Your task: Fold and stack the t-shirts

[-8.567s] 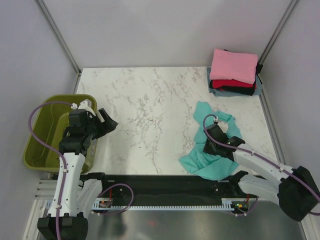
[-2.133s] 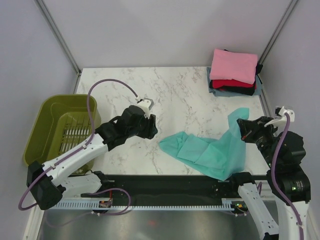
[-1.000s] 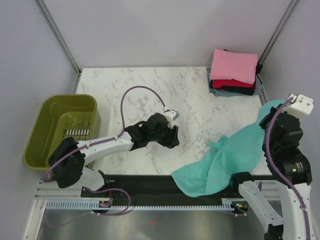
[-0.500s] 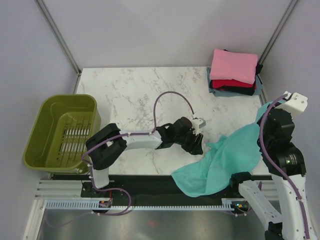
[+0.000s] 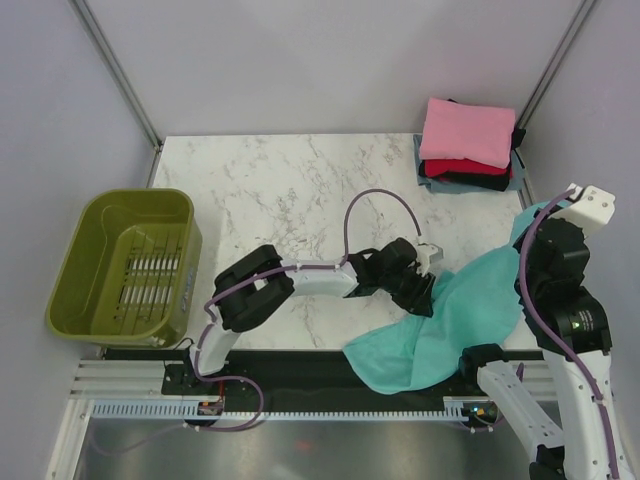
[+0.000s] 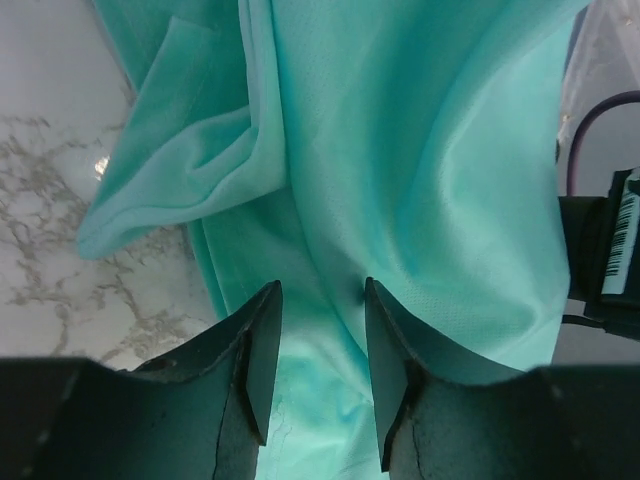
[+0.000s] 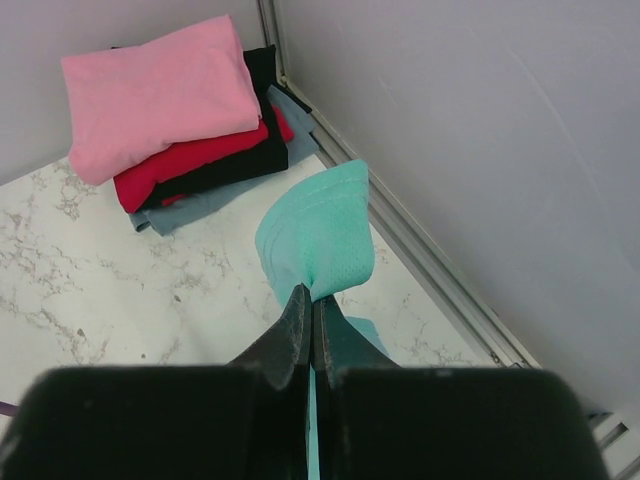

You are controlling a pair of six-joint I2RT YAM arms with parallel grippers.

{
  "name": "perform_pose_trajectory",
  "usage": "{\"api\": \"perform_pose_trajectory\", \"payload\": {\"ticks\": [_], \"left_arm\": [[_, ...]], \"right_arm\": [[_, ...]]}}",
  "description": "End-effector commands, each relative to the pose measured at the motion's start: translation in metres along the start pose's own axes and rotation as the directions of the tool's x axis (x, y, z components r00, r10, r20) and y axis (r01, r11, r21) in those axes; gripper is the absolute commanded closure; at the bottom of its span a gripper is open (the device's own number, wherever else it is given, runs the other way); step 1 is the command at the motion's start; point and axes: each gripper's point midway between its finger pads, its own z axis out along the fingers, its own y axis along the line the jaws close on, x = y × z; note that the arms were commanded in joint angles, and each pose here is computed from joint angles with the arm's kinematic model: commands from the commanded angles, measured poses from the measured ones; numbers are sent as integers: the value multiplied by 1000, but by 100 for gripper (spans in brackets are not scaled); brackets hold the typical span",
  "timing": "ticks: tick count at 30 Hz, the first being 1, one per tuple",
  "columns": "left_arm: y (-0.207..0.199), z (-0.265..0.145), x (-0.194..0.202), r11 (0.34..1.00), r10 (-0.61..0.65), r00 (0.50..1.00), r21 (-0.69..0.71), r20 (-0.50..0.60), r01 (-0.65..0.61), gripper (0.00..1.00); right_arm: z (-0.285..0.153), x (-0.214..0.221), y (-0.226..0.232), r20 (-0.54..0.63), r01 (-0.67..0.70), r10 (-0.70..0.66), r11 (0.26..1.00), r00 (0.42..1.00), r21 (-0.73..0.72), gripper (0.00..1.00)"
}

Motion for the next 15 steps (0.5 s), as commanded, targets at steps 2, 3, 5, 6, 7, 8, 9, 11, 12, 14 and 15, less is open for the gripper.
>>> {"api": "perform_pose_trajectory", "payload": {"ticks": [2,3,5,6,7,8,9,11,12,14,15], "left_arm": [[0,-4,-11,996,1,999,-86,37,3,52],[-3,-13,-19,995,22,998,-102,59,-16,51],[11,-24,-33,979,74,991,-197,115,-51,48],[14,-35,-35,969,89,989,-241,117,-59,47],[24,-42,-38,956,111,986,-286,125,-71,46],[32,-48,-44,941,122,982,-331,142,-69,45],[37,-51,-46,938,126,982,-339,144,-71,45],[50,-57,-52,932,134,980,-356,145,-75,44],[53,-58,-54,929,144,979,-360,146,-82,44],[56,-59,-59,933,187,971,-336,151,-127,43],[54,-56,-60,935,205,967,-322,153,-147,43]], "right_arm": [[-6,-14,3,47,-33,35,999,998,-38,100],[-6,-15,4,47,-34,36,999,998,-42,100],[-10,-16,3,53,-36,39,998,998,-50,100],[-10,-17,2,55,-38,41,998,998,-51,100],[-11,-17,1,55,-38,41,998,998,-52,100],[-13,-17,2,55,-41,44,997,998,-62,100],[-13,-16,2,51,-39,42,997,998,-66,100],[-14,-15,3,50,-44,47,996,998,-74,100],[-14,-14,5,44,-44,47,996,998,-82,100],[-15,-13,5,41,-46,49,995,998,-87,100],[-15,-13,6,39,-46,50,995,998,-92,100]]}}
